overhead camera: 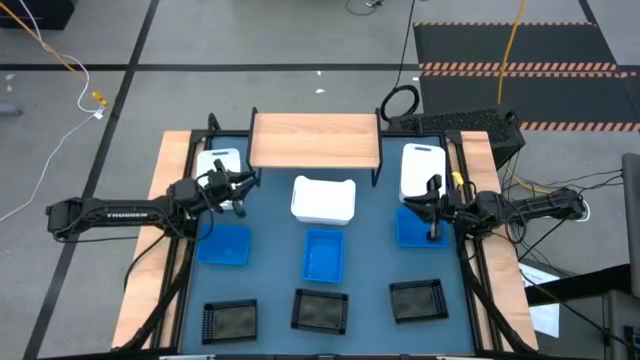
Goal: Stack baskets on shelf by color
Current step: Put the right blue bin on the shelf
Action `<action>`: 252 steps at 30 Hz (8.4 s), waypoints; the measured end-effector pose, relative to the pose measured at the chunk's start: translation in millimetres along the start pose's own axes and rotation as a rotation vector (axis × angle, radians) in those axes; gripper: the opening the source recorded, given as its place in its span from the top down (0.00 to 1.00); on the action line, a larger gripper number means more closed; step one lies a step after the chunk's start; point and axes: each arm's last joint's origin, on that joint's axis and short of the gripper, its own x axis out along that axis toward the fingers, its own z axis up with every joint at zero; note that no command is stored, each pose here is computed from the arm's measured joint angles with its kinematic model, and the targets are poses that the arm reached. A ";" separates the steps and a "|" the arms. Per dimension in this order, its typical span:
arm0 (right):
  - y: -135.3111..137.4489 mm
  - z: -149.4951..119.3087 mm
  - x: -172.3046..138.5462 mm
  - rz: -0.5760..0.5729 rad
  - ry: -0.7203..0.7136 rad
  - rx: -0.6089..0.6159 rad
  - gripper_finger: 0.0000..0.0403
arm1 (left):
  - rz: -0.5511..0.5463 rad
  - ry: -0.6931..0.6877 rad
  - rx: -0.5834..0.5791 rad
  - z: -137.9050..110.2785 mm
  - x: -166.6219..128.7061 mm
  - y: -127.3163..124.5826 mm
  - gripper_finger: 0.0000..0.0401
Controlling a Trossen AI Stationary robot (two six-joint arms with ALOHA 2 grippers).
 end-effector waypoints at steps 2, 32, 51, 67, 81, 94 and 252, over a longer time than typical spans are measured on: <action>-0.5 0.2 0.0 -0.017 -0.002 0.005 0.89 | 0.000 -0.005 -0.001 0.5 0.0 0.0 0.74; -5.7 16.9 -1.9 -0.205 -0.166 0.000 0.75 | 0.010 -0.158 0.053 21.2 0.8 0.0 0.74; -6.9 57.2 54.2 -0.428 0.409 -0.132 0.59 | -0.075 0.059 0.203 142.5 40.1 -19.8 0.74; 1.0 37.9 77.5 -0.119 1.022 0.062 0.59 | -0.012 0.066 0.448 136.3 59.7 -14.9 0.74; 9.7 70.2 100.0 -0.546 1.370 0.320 0.59 | -0.034 0.062 0.111 129.6 73.7 -24.6 0.74; 9.5 47.1 95.8 -0.765 1.491 0.521 0.59 | -0.067 0.167 0.171 119.5 70.5 -28.8 0.74; -97.3 91.3 224.7 -0.359 1.359 -0.260 0.74 | 0.114 0.329 0.232 106.0 72.8 9.9 0.74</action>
